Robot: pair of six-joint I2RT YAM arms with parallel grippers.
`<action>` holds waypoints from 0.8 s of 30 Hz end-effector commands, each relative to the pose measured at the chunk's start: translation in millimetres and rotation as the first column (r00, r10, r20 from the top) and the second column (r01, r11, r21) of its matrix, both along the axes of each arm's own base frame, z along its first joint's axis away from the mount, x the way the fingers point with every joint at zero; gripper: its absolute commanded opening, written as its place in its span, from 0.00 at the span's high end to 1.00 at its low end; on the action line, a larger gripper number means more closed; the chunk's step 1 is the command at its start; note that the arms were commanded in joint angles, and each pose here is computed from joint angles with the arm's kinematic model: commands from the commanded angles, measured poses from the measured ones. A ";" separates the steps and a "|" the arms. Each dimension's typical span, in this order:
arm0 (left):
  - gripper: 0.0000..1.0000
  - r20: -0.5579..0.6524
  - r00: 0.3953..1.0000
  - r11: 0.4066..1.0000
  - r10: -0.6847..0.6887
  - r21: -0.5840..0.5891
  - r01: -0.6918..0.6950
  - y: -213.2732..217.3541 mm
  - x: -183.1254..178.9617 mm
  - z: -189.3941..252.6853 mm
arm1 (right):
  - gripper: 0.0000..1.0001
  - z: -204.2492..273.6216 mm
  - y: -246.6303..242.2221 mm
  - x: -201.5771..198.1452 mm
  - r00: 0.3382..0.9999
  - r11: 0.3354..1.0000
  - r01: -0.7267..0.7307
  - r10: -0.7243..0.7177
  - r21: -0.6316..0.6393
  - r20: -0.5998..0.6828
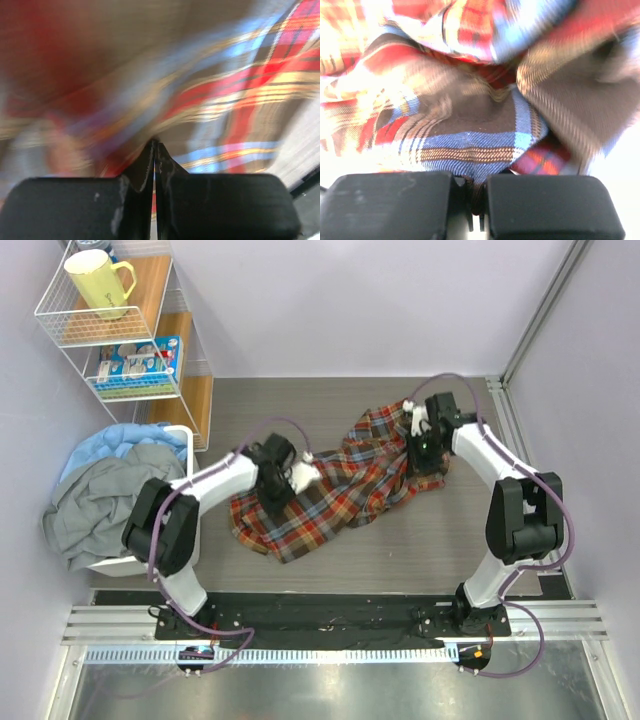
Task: Fold and stack the long sleeve shirts
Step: Flatten the shirt out
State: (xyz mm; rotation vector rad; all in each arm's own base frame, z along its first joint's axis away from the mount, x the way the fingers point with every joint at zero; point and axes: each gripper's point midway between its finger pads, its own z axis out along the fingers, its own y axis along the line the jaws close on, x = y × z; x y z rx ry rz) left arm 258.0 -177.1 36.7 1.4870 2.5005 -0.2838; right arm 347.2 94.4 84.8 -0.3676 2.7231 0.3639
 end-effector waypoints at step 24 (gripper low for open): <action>0.33 0.132 0.964 0.969 -0.233 -0.054 0.241 -68.4 -56.9 10.5 | 0.99 44.2 25.9 -30.9 0.979 0.980 -0.201 0.201 -0.012 0.044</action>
